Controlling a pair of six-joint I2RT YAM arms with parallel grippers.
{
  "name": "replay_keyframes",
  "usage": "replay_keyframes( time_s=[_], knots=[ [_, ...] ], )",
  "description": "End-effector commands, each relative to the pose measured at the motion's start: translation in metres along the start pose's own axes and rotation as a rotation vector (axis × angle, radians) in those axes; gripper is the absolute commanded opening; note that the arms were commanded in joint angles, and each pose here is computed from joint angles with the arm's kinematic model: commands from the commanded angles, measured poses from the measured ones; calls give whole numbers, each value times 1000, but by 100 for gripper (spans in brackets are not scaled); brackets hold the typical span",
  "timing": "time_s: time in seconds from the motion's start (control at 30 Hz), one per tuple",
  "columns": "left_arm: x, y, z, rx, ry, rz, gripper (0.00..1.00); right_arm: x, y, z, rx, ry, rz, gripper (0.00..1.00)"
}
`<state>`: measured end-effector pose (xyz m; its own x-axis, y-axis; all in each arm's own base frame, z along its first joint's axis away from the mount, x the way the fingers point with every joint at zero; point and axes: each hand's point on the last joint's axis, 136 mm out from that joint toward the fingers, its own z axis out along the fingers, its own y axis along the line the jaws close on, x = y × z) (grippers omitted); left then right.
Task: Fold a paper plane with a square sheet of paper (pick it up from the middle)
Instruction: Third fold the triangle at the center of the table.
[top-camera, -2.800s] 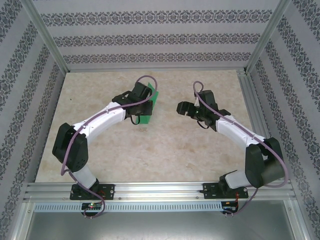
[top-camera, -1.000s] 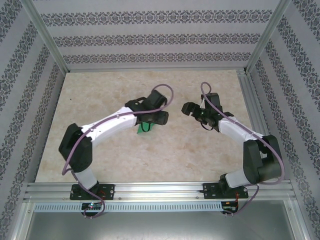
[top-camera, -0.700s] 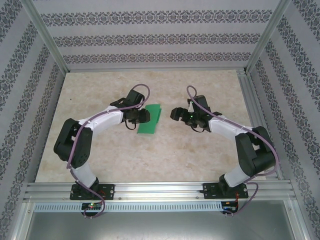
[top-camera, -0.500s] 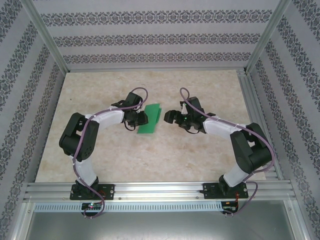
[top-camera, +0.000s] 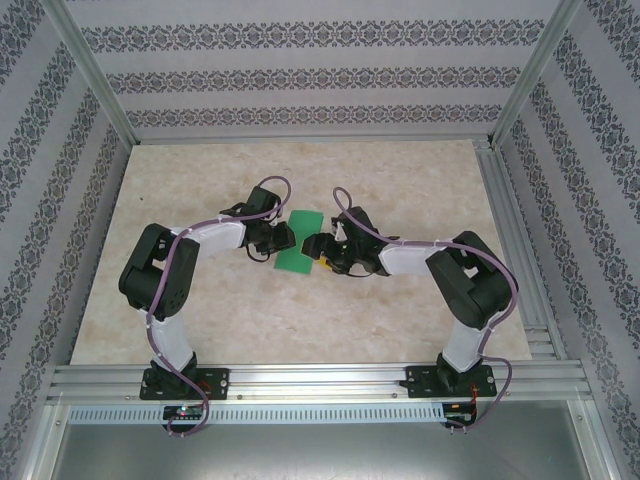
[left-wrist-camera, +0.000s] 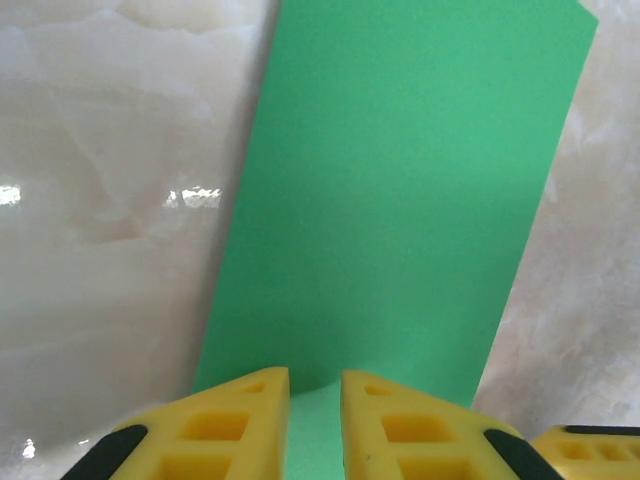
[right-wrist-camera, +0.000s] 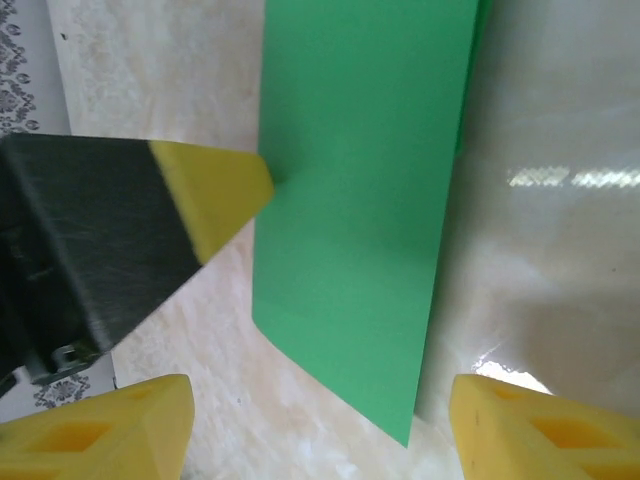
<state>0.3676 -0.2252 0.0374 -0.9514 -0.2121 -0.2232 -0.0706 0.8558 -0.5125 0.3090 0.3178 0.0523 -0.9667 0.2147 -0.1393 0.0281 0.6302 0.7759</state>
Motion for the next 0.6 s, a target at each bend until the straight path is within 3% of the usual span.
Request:
replay_keyframes(
  time_s=[0.0,0.2,0.33,0.43,0.57],
  knots=[
    [-13,-10,-15,60,-51,-10,22,-5,13,6,-46,1,20,68],
    [-17,-11,-26,74,-73,-17,24,-3,11,13,-32,27,22,67],
    [-18,-11,-28,79,-75,-19,25,-2,17,18,-54,47,15,59],
    [-18,-10,-28,84,-73,-21,25,-1,18,20,-56,53,14,45],
    [-17,-16,-27,121,-59,-18,25,-2,13,17,-44,54,26,19]
  ],
)
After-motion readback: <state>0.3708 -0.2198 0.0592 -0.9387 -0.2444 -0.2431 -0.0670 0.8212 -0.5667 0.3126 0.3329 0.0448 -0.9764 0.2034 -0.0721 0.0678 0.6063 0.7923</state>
